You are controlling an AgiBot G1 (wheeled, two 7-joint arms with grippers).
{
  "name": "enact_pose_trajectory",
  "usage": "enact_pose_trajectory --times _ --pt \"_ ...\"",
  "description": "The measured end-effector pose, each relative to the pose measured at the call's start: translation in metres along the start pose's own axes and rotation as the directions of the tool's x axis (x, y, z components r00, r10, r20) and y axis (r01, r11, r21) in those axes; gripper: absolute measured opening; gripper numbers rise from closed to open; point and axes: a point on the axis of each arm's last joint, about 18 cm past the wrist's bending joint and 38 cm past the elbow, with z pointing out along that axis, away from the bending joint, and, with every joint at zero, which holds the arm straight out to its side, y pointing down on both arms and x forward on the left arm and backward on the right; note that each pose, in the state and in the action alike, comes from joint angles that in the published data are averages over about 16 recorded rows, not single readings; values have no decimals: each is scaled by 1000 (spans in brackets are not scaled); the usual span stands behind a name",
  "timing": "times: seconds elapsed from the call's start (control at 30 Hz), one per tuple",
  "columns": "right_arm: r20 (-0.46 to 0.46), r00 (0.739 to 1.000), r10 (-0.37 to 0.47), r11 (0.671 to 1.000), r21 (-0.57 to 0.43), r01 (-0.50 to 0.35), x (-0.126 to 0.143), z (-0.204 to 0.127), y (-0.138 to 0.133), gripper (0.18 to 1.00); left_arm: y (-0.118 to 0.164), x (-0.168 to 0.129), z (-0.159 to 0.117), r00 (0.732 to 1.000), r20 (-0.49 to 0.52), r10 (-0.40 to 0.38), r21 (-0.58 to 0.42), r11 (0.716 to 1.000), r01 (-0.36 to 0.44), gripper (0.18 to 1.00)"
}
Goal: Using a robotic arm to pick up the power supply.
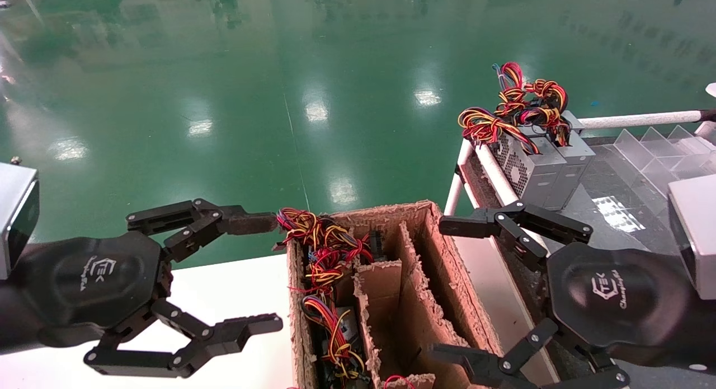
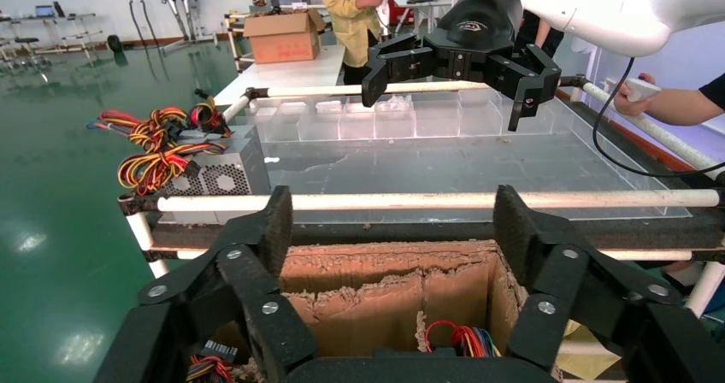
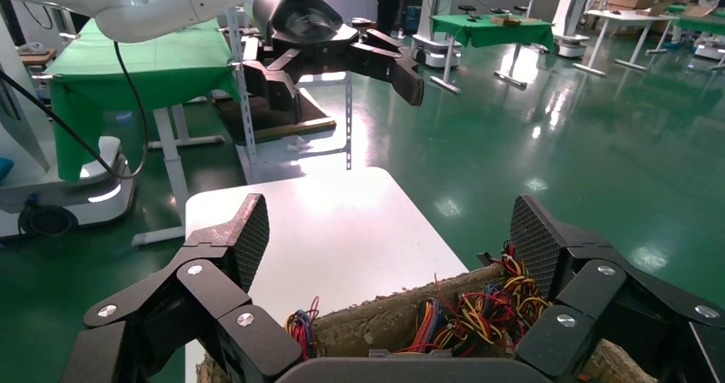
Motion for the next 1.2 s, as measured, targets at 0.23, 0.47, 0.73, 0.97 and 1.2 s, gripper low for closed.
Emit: enact_pose_trajectory --times 0.23,0.47,0.73,0.97,1.2 --pt "0 1000 0 1000 0 0 0 0 0 1001 0 0 0 1000 0 0 0 1000 0 771" --pt "0 1000 0 1000 0 0 0 0 0 1001 0 0 0 1000 0 0 0 1000 0 622" --pt "0 1000 0 1000 0 0 0 0 0 1001 0 0 0 1000 0 0 0 1000 0 447" --pt "0 1000 0 1000 0 0 0 0 0 1001 0 0 0 1000 0 0 0 1000 0 318" --pt "0 1000 0 1000 0 0 0 0 0 1001 0 0 0 1000 0 0 0 1000 0 236"
